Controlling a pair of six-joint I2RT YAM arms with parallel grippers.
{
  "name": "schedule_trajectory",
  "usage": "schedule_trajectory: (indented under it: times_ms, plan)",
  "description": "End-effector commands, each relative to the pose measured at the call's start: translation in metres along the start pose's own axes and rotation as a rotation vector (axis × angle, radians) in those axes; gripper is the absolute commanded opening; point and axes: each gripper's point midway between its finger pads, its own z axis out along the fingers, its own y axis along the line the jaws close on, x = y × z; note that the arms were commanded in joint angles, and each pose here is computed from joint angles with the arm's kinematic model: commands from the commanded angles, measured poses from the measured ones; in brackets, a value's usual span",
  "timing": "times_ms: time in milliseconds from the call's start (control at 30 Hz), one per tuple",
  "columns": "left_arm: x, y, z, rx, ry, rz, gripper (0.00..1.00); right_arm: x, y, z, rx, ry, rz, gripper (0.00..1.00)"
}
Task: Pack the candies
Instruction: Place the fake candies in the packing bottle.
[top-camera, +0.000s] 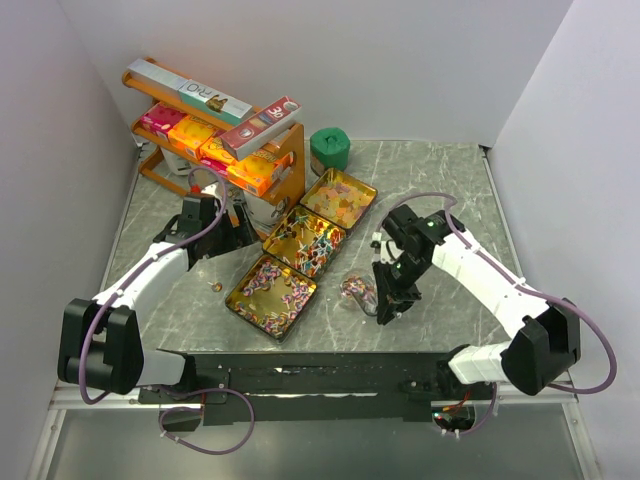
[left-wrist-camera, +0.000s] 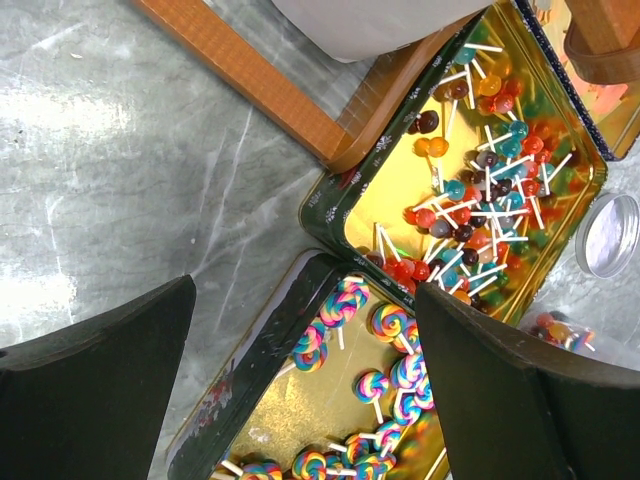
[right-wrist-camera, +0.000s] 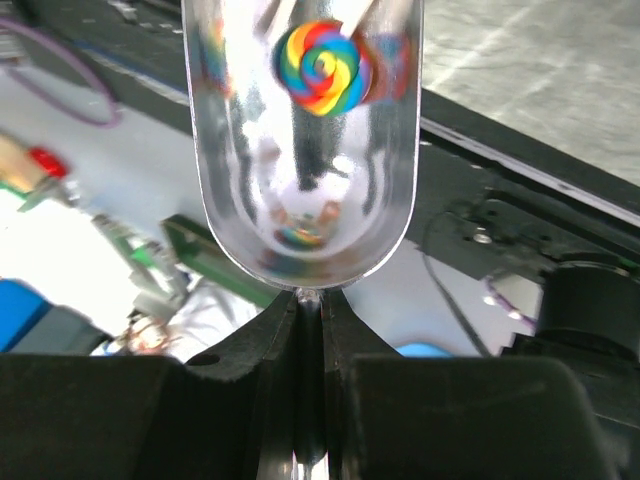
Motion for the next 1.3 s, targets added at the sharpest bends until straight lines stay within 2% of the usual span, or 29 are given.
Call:
schedule_trajectory:
  times_ms: [0,333,633,967,1267]
  plan:
    - [-0.011,-0.003,0.0,-0.001,-0.048,-0.003,0.96,-0.002,0.024,-0.016,-0.151,-0.016,0.004,0.0]
    - [-0.013,0.0,0.001,-0.02,-0.052,0.001,0.96,-0.011,0.022,-0.016,-0.251,-0.039,0.081,0.0]
    - [-0.013,0.002,0.0,-0.03,-0.054,0.005,0.96,-0.01,0.027,-0.013,-0.408,-0.042,0.158,0.0]
    - [-0.016,-0.02,-0.008,0.083,-0.041,0.07,0.96,-0.014,0.024,-0.008,-0.525,-0.08,0.25,0.0]
    - [-0.014,-0.042,-0.021,0.195,-0.02,0.114,0.97,-0.024,0.03,-0.023,-0.533,-0.149,0.199,0.0]
